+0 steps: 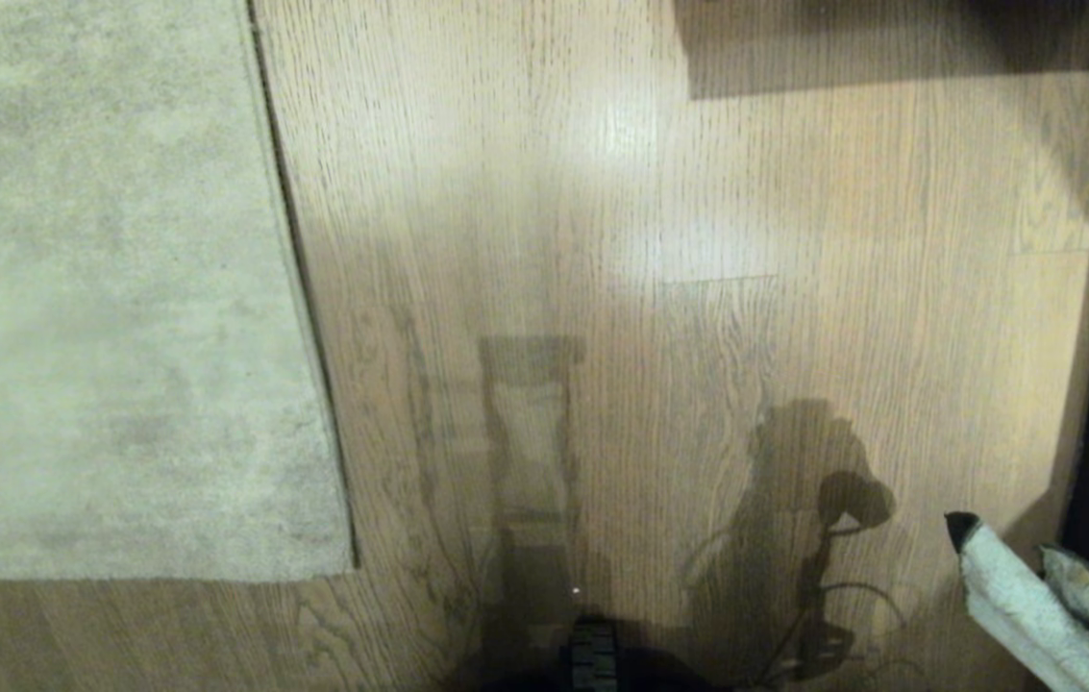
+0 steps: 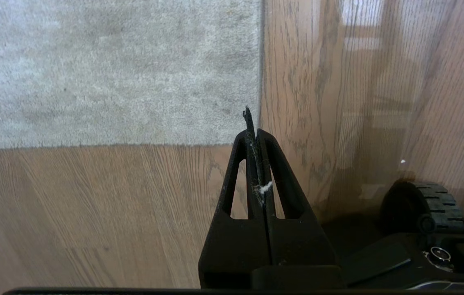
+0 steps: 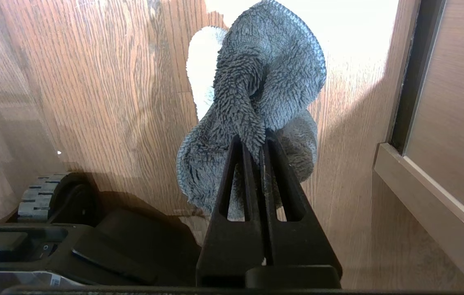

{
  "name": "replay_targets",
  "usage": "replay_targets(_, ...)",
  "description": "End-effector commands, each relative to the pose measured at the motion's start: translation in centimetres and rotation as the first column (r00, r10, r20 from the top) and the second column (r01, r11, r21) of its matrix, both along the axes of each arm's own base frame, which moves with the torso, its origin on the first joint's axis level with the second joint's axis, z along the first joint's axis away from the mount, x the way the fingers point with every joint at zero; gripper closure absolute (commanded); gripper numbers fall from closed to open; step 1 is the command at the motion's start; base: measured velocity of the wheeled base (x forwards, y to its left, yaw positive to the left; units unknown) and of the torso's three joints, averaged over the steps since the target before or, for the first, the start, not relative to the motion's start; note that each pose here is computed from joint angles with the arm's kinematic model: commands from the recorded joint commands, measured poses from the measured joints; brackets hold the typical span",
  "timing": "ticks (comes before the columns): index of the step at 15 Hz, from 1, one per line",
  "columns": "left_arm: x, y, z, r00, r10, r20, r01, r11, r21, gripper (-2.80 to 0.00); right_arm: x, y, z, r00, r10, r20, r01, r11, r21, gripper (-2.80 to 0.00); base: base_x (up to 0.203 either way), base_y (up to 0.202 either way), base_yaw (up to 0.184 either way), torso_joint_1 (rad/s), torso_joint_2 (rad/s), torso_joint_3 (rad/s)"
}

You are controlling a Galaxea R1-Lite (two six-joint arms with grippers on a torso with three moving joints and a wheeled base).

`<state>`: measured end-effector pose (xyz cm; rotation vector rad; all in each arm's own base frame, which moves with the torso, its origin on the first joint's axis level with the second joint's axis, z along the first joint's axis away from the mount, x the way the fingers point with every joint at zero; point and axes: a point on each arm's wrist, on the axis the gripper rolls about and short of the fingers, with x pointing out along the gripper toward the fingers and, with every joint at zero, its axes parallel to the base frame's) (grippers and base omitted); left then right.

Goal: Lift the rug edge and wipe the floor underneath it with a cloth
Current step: Lift up the carpet

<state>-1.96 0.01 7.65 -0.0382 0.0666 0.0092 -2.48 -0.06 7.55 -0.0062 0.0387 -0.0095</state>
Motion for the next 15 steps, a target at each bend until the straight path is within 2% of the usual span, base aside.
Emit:
replay_targets(1,0.0,0.0,0.4,1.000,0.009,-0.001,-0.009,1.000,-0.006,0.00,0.0,0.0,0.0,1.000,0.000,-0.003,0.000,1.000,0.000,0.00,0.000,0.000,0.000,0.000,0.00,0.000)
replay_targets(5,1.2,0.1,5.7,0.999,0.031,-0.029,-0.031,1.000,-0.001,0.00,0.0,0.0,0.0,1.000,0.000,-0.003,0.000,1.000,0.000,0.00,0.000,0.000,0.000,0.000,0.00,0.000)
replay_targets(7,2.6,0.1,7.0,0.995,0.032,-0.097,-0.032,0.999,0.005,0.00,0.0,0.0,0.0,1.000,0.000,-0.001,0.000,1.000,0.000,0.00,0.000,0.000,0.000,0.000,0.00,0.000)
replay_targets(10,4.7,0.1,7.5,0.976,0.045,-0.212,-0.043,0.999,0.014,0.00,0.0,0.0,0.0,1.000,0.000,-0.003,0.000,1.000,0.000,0.00,0.000,0.000,0.000,0.000,0.00,0.000)
replay_targets(15,7.3,0.1,6.9,0.926,0.056,-0.374,-0.036,0.998,0.060,0.00,0.0,0.0,0.0,1.000,0.000,-0.003,0.000,1.000,0.000,0.00,0.000,0.000,0.000,0.000,0.00,0.000)
